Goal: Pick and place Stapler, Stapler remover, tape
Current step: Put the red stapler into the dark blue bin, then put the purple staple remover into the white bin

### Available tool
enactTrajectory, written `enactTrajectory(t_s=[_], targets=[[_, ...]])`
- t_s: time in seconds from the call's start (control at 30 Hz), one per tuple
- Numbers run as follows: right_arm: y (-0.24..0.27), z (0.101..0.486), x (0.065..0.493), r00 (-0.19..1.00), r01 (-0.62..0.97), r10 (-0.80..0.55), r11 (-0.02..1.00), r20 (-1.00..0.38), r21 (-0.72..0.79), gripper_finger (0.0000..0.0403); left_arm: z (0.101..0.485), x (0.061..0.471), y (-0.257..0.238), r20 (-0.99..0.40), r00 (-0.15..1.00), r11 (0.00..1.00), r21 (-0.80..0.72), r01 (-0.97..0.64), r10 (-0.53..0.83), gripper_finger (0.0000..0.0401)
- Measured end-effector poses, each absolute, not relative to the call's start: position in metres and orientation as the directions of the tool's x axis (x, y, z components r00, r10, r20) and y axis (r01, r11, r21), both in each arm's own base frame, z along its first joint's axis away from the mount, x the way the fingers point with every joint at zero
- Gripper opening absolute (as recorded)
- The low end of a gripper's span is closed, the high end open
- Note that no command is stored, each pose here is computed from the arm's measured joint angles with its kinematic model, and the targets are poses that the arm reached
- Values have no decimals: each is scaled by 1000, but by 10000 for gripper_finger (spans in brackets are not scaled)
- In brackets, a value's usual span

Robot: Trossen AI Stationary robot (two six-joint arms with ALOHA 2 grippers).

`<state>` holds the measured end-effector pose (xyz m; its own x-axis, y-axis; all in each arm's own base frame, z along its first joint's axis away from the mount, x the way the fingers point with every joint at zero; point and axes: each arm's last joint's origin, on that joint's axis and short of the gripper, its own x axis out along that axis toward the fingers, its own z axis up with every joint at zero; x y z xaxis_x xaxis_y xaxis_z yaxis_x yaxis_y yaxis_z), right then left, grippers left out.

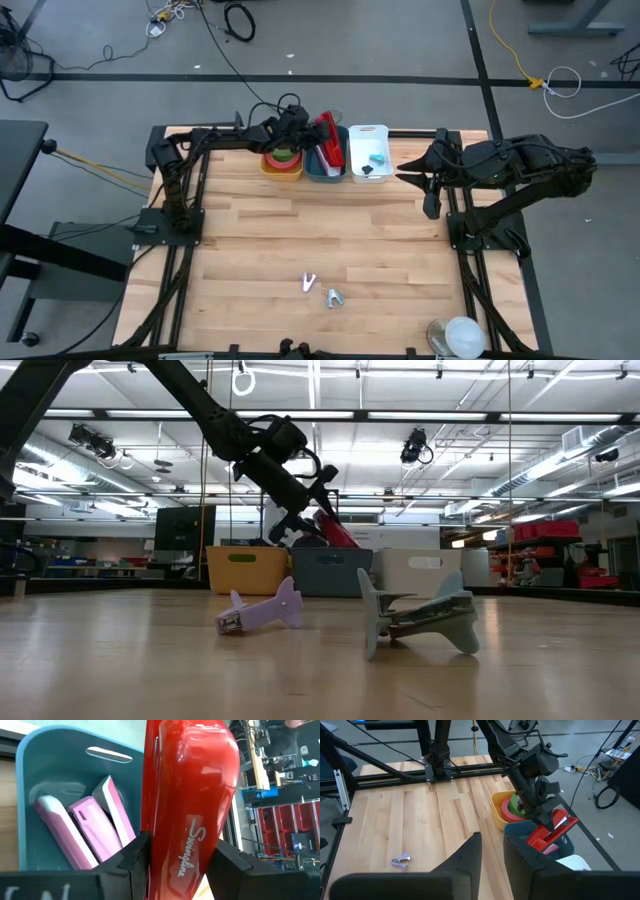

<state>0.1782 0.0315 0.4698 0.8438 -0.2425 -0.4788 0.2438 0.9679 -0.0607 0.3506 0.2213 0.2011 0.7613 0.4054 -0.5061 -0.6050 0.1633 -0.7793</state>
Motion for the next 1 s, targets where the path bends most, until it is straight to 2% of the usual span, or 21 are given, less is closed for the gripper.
enactTrajectory(t_s=[0.27,0.63,0.8,1.0], targets=[[31,470,178,844,252,-242,967,-479,-46,81,200,350,221,-512,759,160,-777,-609,402,172],[31,470,178,844,256,-243,966,-479,-38,81,200,350,221,-520,761,181,-766,-617,388,250],[32,470,178,844,255,-242,966,-479,-38,81,204,350,220,-503,786,197,-782,-591,360,267],[31,470,178,844,256,-242,966,-478,-38,81,225,348,218,-425,825,297,-788,-539,372,262]])
